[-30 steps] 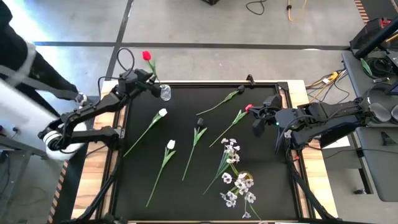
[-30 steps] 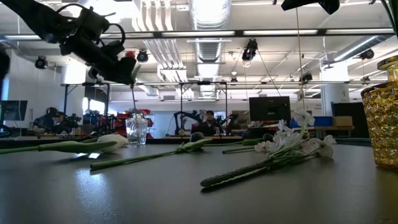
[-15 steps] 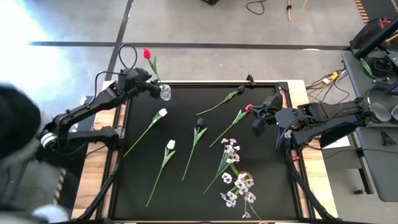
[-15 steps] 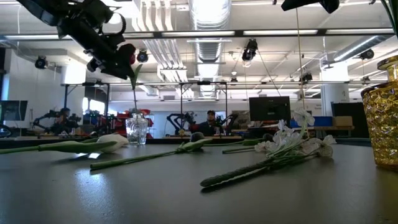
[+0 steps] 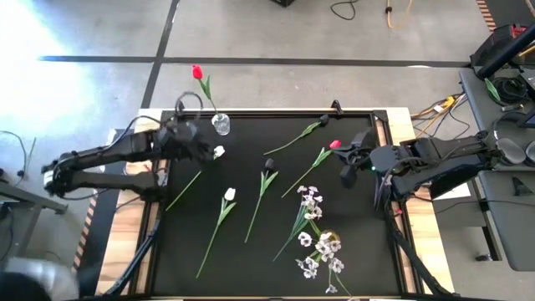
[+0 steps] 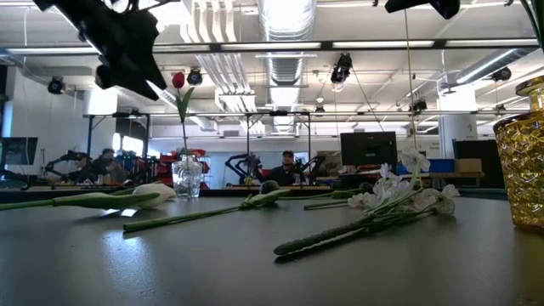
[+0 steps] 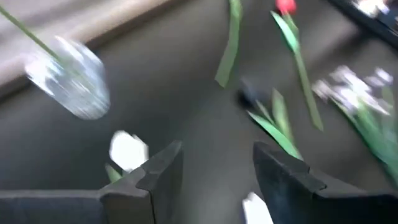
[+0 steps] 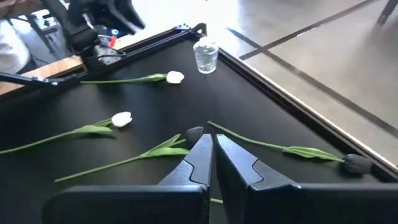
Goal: Sort flowers into vase by color
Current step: Put the center white flower into the yellow vase
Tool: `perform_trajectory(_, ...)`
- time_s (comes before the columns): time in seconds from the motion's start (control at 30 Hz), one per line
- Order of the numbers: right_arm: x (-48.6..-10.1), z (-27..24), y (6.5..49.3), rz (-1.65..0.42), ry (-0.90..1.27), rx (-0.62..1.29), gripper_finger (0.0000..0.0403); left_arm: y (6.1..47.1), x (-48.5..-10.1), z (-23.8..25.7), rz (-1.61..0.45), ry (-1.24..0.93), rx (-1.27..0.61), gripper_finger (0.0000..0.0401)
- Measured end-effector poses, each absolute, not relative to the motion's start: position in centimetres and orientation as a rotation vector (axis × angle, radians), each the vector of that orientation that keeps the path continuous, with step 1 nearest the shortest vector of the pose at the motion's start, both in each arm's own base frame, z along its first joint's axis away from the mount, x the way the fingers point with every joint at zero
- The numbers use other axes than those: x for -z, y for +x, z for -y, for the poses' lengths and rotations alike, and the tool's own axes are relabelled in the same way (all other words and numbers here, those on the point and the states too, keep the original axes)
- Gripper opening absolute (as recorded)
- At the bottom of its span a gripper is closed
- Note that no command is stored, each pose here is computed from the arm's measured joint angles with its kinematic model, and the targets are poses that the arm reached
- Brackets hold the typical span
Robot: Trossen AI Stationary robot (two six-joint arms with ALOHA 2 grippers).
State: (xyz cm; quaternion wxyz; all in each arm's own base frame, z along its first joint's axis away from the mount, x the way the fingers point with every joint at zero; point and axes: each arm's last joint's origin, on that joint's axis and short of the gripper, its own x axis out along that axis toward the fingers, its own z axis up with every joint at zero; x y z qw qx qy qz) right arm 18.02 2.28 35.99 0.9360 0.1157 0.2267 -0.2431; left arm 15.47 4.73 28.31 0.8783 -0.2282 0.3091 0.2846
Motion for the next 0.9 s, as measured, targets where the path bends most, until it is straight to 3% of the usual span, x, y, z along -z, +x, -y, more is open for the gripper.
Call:
perform_trajectory(0.33, -36.0, -2.3, 17.5, -0.502, 0.220, 0.422, 0.0012, 17.1, -24.4, 4.2, -0.884, -0.811, -0.456, 0.0153)
perform_trajectory(0.63, -36.1, -2.1, 16.5, -0.533, 0.214, 0.390, 0.0012, 18.3, -20.7, 9.6, -1.005, -1.102, -0.569, 0.0159)
perform_trajectory(0.9, -36.3, -2.1, 15.8, -0.542, 0.178, 0.334, 0.0012, 21.0, -17.3, 11.2, -1.061, -1.112, -0.725, 0.0189)
